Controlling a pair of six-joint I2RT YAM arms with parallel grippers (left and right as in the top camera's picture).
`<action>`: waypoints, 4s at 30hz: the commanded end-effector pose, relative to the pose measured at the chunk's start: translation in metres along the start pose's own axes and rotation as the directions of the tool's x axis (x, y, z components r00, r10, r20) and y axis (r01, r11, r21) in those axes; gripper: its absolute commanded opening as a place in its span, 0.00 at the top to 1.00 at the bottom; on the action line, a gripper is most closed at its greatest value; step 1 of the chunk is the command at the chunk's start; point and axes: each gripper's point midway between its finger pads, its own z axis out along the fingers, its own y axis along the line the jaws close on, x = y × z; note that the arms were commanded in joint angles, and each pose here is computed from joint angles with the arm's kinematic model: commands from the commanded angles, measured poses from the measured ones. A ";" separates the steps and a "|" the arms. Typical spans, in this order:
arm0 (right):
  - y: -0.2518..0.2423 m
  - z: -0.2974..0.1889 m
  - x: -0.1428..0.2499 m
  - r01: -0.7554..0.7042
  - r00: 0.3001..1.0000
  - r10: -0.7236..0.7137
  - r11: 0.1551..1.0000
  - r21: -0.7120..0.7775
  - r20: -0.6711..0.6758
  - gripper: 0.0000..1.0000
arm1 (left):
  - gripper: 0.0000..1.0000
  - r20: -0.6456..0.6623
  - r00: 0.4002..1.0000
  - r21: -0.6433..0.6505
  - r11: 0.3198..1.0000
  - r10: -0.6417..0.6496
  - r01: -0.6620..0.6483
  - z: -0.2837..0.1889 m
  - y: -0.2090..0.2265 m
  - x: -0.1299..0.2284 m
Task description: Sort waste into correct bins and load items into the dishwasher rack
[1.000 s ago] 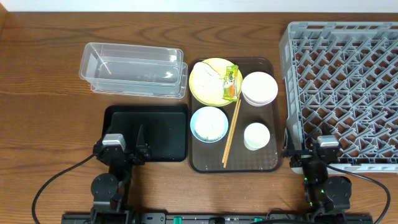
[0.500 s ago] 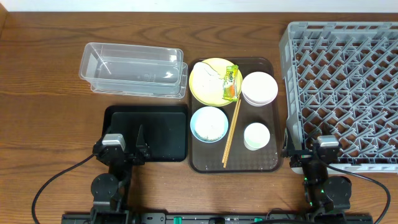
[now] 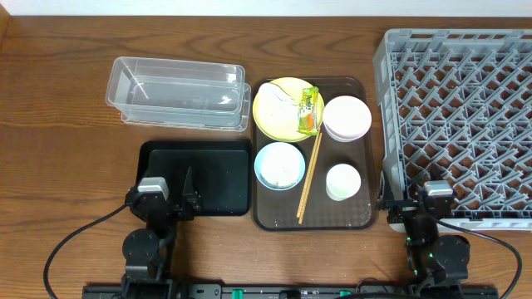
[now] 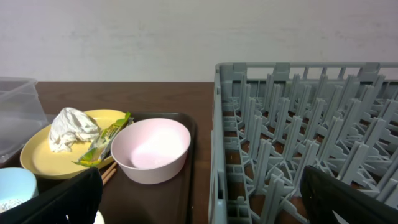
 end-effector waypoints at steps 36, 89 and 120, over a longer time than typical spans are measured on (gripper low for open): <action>-0.006 0.051 -0.040 0.057 0.678 0.023 0.995 0.083 -0.735 0.01 | 0.09 -0.846 0.530 0.021 0.992 -0.050 0.126 0.042 -0.050 -0.036; -0.002 0.054 -0.035 0.042 0.659 0.024 0.997 0.069 -0.752 0.01 | 0.78 -0.729 0.676 0.120 0.992 0.106 -0.027 0.233 -0.204 0.122; -0.002 0.053 -0.035 0.043 0.657 0.024 0.997 0.069 -0.754 0.01 | 0.62 -0.543 0.822 -0.214 0.975 -0.172 0.062 0.214 -0.072 -0.058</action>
